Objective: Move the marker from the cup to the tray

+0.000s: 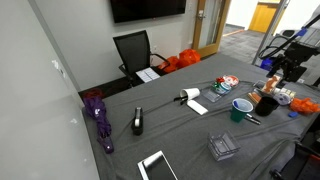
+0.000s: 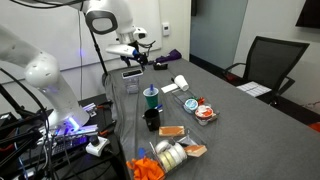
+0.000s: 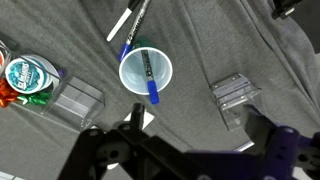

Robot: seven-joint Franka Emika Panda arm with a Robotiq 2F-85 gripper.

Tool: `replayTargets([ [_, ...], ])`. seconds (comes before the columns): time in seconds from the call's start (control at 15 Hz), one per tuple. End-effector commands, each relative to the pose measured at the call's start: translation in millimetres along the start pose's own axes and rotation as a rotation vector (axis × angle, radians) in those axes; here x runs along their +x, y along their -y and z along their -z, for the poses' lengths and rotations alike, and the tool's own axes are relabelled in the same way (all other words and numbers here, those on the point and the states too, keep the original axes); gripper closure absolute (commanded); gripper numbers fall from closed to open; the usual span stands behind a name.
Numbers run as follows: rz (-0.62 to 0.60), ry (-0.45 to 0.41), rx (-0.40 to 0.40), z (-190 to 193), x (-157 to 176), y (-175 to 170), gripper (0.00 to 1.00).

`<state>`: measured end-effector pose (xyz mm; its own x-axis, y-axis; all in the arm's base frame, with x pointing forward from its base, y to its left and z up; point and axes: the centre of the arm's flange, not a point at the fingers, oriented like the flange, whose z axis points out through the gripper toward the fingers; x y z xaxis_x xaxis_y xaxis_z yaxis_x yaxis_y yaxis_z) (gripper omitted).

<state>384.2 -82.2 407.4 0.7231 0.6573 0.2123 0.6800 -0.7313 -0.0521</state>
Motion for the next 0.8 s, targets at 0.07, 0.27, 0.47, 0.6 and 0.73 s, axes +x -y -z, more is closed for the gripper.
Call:
replayTargets([
  [0.07,0.101,-0.011,0.010,-4.0,-0.6,-9.4,0.00],
  [0.27,0.108,-0.009,0.010,-5.2,0.3,-10.9,0.00],
  [0.47,0.110,-0.008,0.008,-4.7,1.9,-9.7,0.00],
  [0.6,0.121,-0.010,0.006,-6.1,1.5,-11.8,0.00],
  [0.73,0.161,-0.048,-0.011,-23.5,2.7,-24.9,0.00],
])
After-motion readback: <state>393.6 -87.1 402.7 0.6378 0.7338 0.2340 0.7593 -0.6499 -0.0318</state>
